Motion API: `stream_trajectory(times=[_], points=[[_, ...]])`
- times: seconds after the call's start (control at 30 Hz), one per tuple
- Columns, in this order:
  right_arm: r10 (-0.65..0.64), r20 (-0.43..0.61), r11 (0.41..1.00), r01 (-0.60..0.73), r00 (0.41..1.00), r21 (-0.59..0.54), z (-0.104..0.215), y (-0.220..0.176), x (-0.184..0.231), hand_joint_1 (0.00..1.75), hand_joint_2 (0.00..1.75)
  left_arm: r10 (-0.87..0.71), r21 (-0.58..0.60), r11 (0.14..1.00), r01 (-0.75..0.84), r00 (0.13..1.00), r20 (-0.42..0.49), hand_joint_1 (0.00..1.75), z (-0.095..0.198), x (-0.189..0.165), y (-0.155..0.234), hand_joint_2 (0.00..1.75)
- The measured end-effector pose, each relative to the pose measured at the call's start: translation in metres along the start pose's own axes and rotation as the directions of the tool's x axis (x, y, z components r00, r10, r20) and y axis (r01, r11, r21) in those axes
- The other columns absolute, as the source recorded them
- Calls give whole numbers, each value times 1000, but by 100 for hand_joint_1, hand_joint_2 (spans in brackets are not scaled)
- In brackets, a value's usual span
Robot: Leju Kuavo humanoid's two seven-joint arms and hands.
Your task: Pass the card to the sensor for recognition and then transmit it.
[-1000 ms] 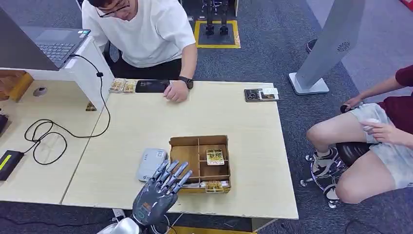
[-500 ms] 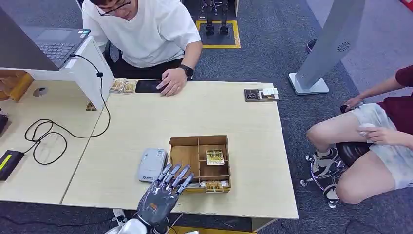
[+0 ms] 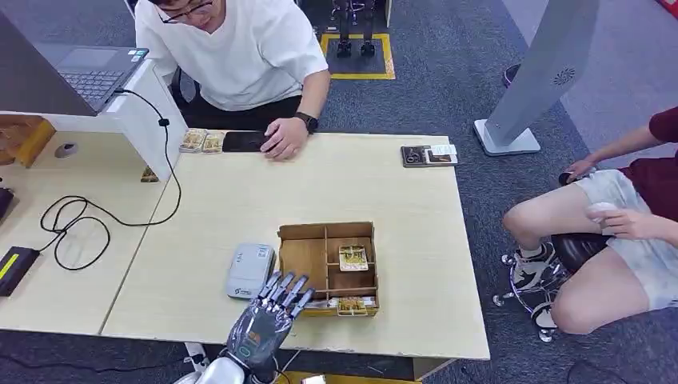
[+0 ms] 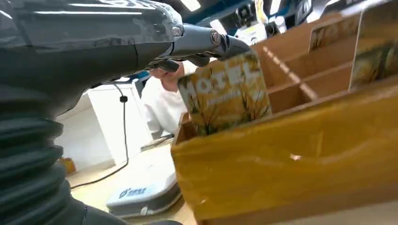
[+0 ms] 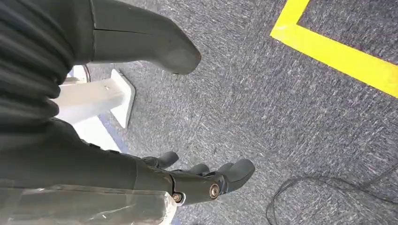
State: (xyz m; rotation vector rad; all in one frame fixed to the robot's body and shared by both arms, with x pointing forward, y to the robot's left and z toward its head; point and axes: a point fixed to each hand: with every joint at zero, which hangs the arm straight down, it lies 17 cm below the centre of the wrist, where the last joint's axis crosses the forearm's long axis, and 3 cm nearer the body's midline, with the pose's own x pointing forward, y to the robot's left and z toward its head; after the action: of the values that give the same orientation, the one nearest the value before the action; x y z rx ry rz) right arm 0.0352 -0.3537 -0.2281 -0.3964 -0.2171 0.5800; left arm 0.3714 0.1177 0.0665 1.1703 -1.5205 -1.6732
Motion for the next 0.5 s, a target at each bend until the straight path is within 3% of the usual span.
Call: stream_trajectory(times=[0.17,0.2,0.23,0.27,0.3,0.5], points=[[-5,-7,1000,5,1000,-1,0,0,0,0,175,13,-11,1000,-13,1000,-25,5,0,0,-1,175],[-9,-11,1000,9,1000,-1,0,0,0,0,175,26,-8,1000,-26,999,-37,44,1,1,-1,175],[-19,-14,1000,19,1000,-2,0,0,0,0,175,38,-3,999,-38,998,-42,145,2,3,1,175],[-32,-19,999,32,999,-3,0,-1,0,0,175,55,7,998,-55,997,-48,166,3,5,3,175],[-43,-23,999,43,999,-3,0,0,1,0,175,74,21,997,-73,996,-56,175,3,8,7,175],[-51,-23,999,51,998,-1,2,1,5,0,175,152,60,987,-148,986,-75,175,5,16,22,175]])
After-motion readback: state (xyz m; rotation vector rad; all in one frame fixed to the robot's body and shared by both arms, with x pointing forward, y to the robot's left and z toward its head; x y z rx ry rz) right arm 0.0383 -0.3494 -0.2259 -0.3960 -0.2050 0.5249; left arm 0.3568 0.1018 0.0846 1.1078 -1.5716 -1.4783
